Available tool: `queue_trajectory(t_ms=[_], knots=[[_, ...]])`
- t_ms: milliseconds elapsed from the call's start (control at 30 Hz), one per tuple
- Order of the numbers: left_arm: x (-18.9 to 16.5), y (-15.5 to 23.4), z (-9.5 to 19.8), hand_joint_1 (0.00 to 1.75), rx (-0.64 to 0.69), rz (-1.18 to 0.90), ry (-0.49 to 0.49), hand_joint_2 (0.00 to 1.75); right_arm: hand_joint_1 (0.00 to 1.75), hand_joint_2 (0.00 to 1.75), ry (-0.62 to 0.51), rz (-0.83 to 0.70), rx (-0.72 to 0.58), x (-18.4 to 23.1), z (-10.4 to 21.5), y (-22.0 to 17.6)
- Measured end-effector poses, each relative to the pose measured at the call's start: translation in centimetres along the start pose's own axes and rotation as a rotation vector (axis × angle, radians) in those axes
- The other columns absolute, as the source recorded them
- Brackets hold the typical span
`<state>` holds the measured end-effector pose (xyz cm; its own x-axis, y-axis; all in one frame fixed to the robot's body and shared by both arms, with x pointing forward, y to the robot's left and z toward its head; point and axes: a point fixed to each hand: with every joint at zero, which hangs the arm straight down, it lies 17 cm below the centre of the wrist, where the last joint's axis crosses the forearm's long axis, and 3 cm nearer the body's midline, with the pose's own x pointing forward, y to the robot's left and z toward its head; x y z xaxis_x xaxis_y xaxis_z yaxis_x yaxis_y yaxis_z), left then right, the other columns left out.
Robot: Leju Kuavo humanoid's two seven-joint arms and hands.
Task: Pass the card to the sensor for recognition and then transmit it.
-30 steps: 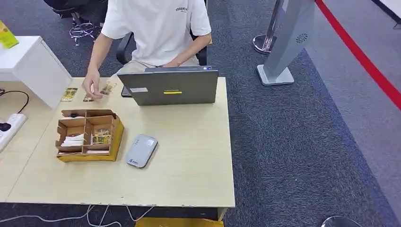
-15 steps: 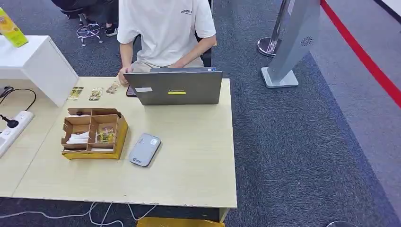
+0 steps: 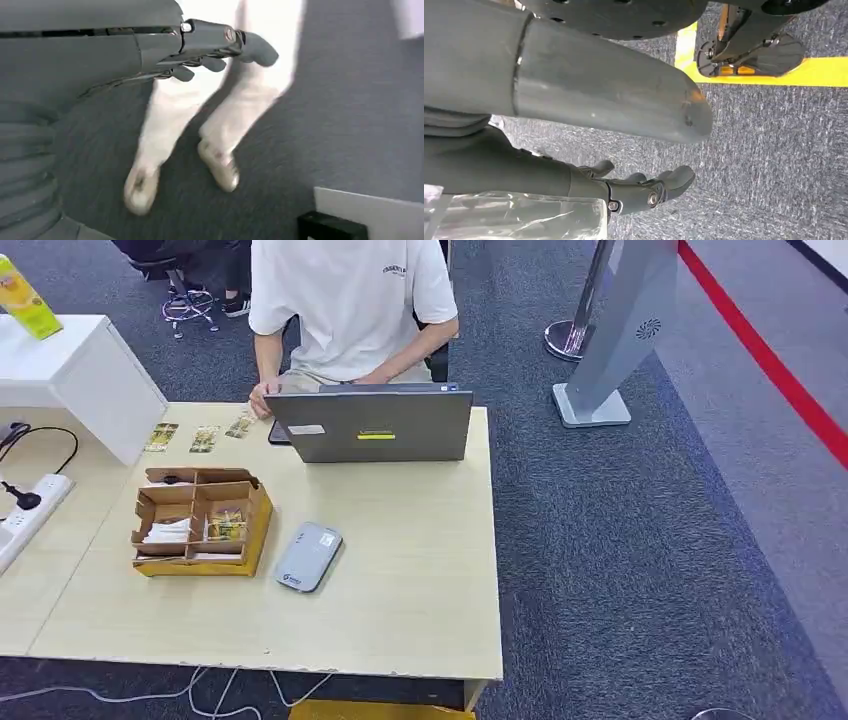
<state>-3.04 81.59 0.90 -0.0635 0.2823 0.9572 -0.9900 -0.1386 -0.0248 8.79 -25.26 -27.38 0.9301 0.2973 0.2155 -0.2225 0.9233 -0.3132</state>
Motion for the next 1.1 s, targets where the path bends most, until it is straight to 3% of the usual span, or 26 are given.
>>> queue_trajectory(t_ms=[67, 100, 133, 167, 267, 300, 367, 400, 467, 600, 700, 933, 967, 1100], knots=[[-3.7, 1.1, 1.0, 0.0, 0.059, 0.147, 0.075, 0.0, 0.0, 0.0, 0.005, 0.009, -0.011, -0.1, 0.0, -0.2], [-9.2, 2.0, 3.1, 0.0, 0.117, 0.192, 0.159, 1.75, 0.0, 0.0, 0.009, 0.025, -0.015, -0.2, -0.1, -0.3], [-11.7, 2.3, 4.4, 0.0, 0.14, 0.184, 0.202, 1.75, 0.0, 0.0, 0.012, 0.035, -0.018, -0.2, -0.1, -0.4], [-15.7, 2.8, 6.7, 0.0, 0.171, 0.167, 0.274, 1.75, 0.0, 1.75, 0.014, 0.05, -0.023, -0.2, -0.1, -0.5], [-26.1, 3.3, 15.1, 0.0, 0.218, 0.088, 0.475, 1.75, 0.0, 1.75, 0.018, 0.099, -0.031, -0.1, -0.1, -0.7], [-30.2, 2.7, 19.5, 0.0, 0.205, 0.058, 0.581, 1.75, 0.0, 1.75, 0.012, 0.114, -0.035, 0.0, -0.2, -0.8], [-34.6, 1.5, 25.3, 0.0, 0.155, 0.017, 0.726, 1.75, 0.0, 1.75, 0.0, 0.131, -0.039, 0.3, -0.2, -1.0], [-36.1, 1.1, 27.4, 0.0, 0.137, -0.004, 0.78, 1.75, 0.0, 1.75, -0.004, 0.137, -0.041, 0.4, -0.3, -1.1], [-40.6, -0.2, 35.8, 0.0, 0.041, -0.107, 0.984, 1.75, 0.0, 1.75, -0.033, 0.18, -0.042, 0.8, -0.4, -1.3], [-43.5, -1.7, 44.1, 0.0, -0.127, -0.243, 1.148, 1.75, 0.0, 1.75, -0.076, 0.214, -0.052, 1.7, -0.5, -1.8], [-43.9, -2.9, 46.3, 0.0, -0.268, -0.313, 1.169, 1.75, 0.0, 1.75, -0.082, 0.186, -0.093, 2.0, -0.6, -2.6], [-44.0, -3.7, 47.1, 0.0, -0.444, -0.457, 1.136, 1.75, 0.0, 1.75, -0.06, 0.121, -0.076, 1.3, -0.6, -2.3], [-44.0, -3.7, 47.0, 0.0, -0.475, -0.49, 1.126, 0.0, 0.0, 0.0, -0.051, 0.099, -0.068, 0.9, -0.6, -2.3], [-44.0, -3.4, 46.9, 0.0, -0.534, -0.556, 1.106, 0.0, 0.0, 0.0, -0.036, 0.062, -0.055, 0.3, -0.7, -2.5]])
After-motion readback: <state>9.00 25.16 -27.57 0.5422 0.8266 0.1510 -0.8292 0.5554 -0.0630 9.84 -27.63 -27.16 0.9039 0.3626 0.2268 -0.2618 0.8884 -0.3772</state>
